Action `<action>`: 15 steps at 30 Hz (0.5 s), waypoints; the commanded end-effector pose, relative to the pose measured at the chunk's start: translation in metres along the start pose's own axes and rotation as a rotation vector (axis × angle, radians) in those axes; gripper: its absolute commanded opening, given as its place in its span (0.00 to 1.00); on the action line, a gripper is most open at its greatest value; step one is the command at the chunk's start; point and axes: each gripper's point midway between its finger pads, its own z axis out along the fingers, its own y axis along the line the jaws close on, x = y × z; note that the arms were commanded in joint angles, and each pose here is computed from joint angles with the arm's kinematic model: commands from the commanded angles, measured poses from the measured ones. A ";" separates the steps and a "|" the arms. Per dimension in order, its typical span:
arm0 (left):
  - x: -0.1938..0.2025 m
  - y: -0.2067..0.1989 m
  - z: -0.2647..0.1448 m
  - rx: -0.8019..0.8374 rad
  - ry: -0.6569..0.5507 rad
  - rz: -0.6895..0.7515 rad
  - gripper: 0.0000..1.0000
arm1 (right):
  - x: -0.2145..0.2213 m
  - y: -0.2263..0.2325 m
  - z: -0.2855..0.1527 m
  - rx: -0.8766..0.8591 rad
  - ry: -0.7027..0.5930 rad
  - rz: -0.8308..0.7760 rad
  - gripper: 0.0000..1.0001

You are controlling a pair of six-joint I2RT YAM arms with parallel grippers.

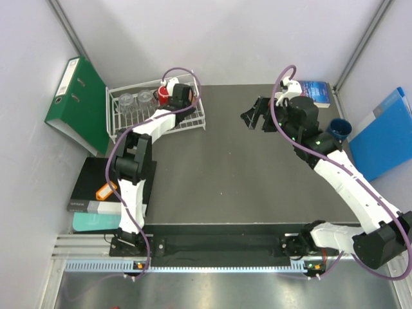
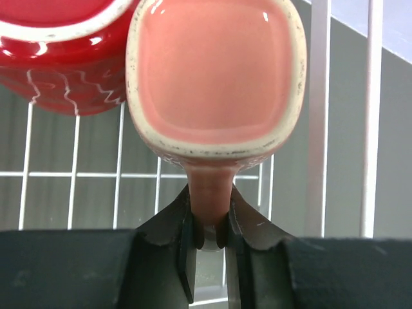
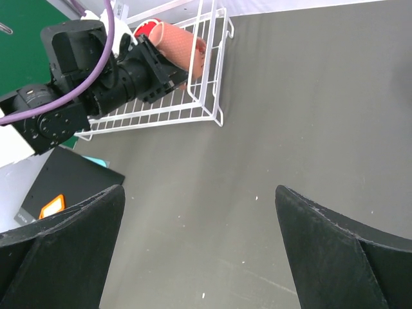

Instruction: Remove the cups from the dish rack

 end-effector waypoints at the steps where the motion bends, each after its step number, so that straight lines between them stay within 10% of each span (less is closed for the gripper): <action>1: -0.010 -0.009 -0.028 0.042 0.010 -0.008 0.00 | -0.011 0.009 -0.001 -0.028 -0.050 -0.002 1.00; 15: -0.073 -0.042 -0.096 0.149 -0.050 0.028 0.00 | -0.010 0.008 0.011 -0.019 -0.043 0.031 1.00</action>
